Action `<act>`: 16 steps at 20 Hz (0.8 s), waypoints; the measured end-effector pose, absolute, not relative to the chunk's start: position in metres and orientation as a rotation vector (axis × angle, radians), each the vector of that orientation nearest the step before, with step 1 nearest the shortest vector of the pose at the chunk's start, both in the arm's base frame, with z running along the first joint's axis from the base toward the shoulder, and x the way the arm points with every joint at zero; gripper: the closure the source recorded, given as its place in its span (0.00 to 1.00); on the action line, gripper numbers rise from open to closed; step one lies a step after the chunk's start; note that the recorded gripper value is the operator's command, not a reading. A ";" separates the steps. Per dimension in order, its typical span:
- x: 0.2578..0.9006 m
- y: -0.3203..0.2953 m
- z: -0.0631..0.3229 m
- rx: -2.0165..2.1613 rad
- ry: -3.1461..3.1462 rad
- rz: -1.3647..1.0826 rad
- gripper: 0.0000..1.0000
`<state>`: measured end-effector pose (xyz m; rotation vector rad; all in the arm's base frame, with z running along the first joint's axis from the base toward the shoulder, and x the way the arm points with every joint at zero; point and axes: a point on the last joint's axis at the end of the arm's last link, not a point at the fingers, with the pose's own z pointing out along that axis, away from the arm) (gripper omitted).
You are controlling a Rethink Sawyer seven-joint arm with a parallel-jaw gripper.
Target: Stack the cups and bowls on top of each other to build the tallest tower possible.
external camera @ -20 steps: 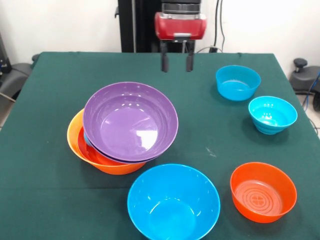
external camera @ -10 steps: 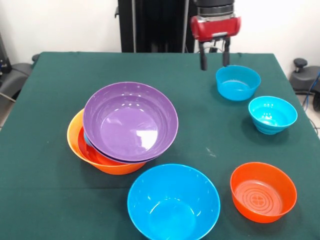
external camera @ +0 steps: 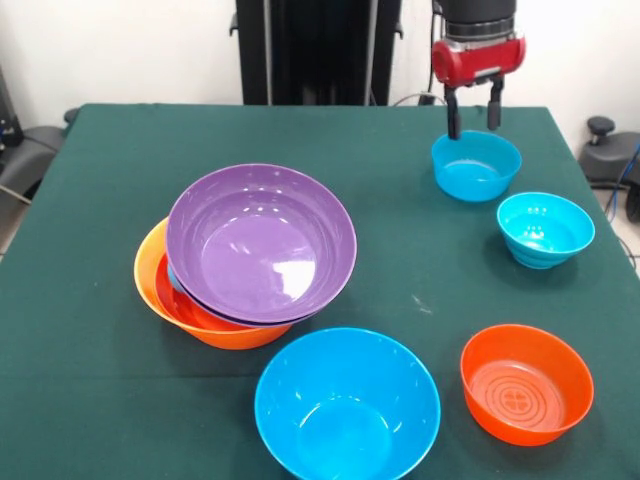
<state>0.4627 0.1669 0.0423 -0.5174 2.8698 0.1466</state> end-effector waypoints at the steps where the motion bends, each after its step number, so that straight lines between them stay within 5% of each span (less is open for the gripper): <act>1: 0.456 0.169 0.036 -0.529 2.886 0.140 0.00; 16: 0.436 0.130 -0.019 -0.470 3.010 0.025 0.00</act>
